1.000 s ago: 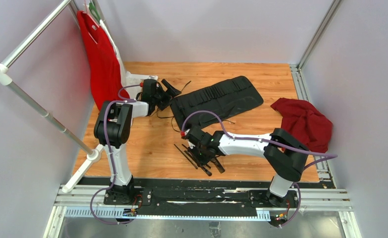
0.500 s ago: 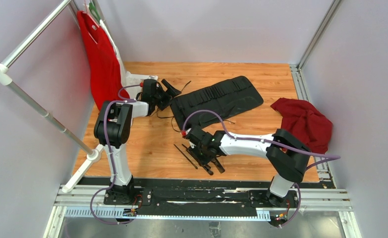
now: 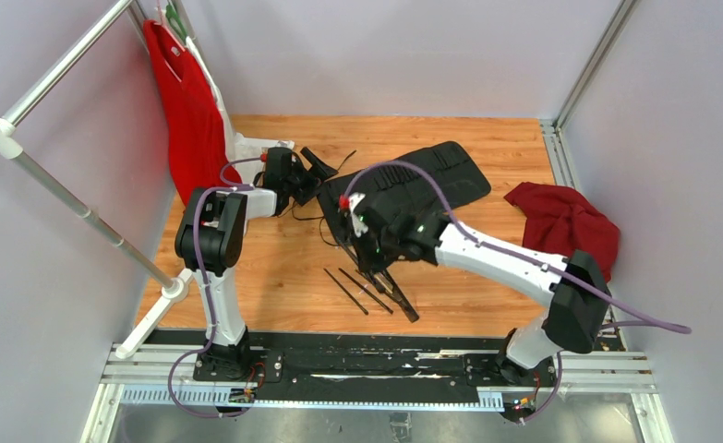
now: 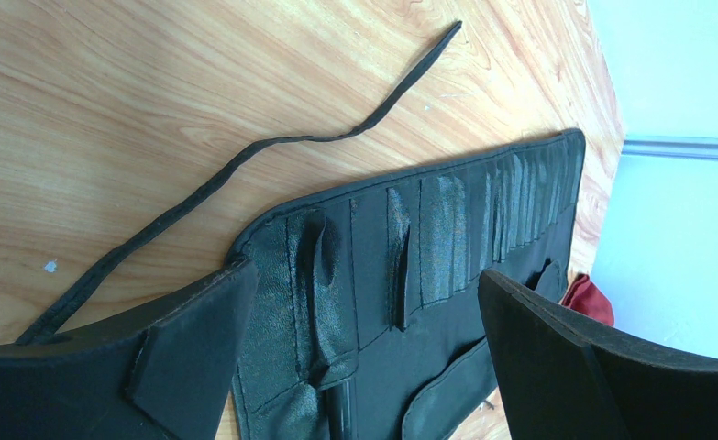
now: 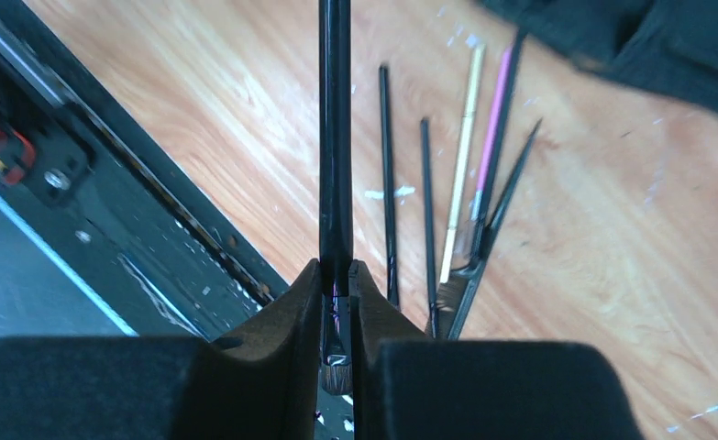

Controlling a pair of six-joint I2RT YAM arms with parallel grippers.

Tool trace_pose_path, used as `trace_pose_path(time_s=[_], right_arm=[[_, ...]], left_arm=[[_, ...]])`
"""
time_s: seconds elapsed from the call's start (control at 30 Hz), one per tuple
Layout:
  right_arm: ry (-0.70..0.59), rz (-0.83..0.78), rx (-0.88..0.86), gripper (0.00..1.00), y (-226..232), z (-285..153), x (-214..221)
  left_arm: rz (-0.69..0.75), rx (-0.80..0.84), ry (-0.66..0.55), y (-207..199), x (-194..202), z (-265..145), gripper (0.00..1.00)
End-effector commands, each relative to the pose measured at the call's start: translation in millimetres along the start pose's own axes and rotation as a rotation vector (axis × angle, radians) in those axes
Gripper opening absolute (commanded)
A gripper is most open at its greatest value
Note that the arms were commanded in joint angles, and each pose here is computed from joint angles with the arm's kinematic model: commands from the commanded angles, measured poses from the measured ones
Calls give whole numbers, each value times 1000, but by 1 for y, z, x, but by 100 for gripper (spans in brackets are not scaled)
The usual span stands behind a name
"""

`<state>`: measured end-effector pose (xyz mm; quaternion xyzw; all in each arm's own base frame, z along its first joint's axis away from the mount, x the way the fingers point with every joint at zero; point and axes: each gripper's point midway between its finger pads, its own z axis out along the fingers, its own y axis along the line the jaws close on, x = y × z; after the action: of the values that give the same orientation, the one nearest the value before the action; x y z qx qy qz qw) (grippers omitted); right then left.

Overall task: Organize the makeup
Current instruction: Pick up the makeup brush from the center of the board, then place the makeup brush in the cosmetics bag.

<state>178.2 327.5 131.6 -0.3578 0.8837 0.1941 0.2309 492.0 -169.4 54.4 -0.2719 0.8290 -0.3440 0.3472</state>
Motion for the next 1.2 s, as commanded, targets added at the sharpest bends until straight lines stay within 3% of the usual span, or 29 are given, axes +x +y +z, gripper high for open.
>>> trace_pose_path(time_s=[0.0,0.33,0.67,1.17], right_arm=[[-41,116,-53,1,-24,-36,-37],[-108,379,-259,1,-86,-40,-88],[-64,568,-481,1,-102,-4,-108],[29,687,-460,1,-130,53,-105]], left_arm=[[-35,-205,112,62,34,-4,98],[-40,-206,114,61,33,-1,98],[-45,-209,121,63,35,-1,98],[-48,-204,123,63,36,-3,98]])
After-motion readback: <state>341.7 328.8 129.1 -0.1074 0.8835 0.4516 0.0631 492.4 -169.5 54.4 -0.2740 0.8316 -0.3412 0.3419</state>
